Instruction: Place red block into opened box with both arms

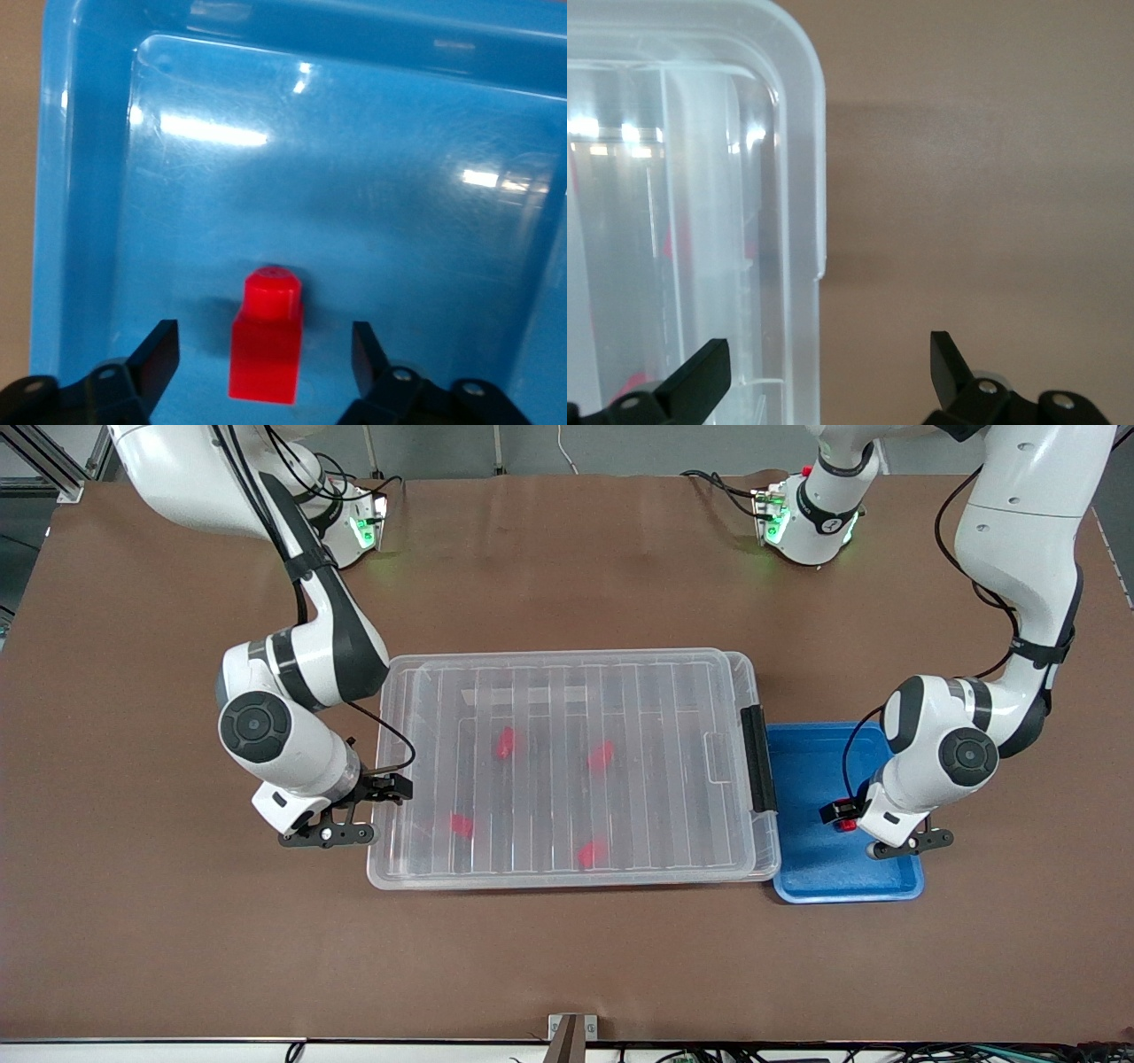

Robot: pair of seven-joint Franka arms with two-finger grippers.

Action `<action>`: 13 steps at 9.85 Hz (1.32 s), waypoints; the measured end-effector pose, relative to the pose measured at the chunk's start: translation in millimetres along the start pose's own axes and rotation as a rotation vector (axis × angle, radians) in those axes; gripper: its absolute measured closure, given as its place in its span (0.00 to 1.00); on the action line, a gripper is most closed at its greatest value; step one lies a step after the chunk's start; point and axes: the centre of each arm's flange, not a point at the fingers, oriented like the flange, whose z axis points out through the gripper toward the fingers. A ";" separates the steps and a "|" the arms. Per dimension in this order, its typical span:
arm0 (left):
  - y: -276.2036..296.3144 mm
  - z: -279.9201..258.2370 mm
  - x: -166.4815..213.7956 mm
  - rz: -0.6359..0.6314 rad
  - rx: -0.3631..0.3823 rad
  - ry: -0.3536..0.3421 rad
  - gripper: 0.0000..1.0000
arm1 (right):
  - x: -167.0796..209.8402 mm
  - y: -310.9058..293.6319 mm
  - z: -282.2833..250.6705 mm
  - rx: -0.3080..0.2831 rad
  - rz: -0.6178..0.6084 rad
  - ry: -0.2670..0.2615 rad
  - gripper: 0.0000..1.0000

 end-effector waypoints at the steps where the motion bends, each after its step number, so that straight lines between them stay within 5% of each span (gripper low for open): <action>1: -0.3 5.2 -0.3 0.000 0.001 -0.007 0.19 | 0.2 1.0 0.4 -0.012 -0.007 0.005 0.00; 4: 0.0 13.6 -0.2 -0.001 0.001 -0.018 0.66 | 4.4 18.4 0.9 -0.029 -0.017 0.005 0.00; 8: 9.5 -22.1 7.3 0.008 -0.015 -0.007 0.65 | 11.0 78.4 -1.3 -0.037 -0.079 -0.035 0.00; 13: 125.0 -189.5 -56.9 0.095 -0.008 0.004 0.65 | 14.2 150.7 -3.8 -0.033 -0.167 -0.066 0.00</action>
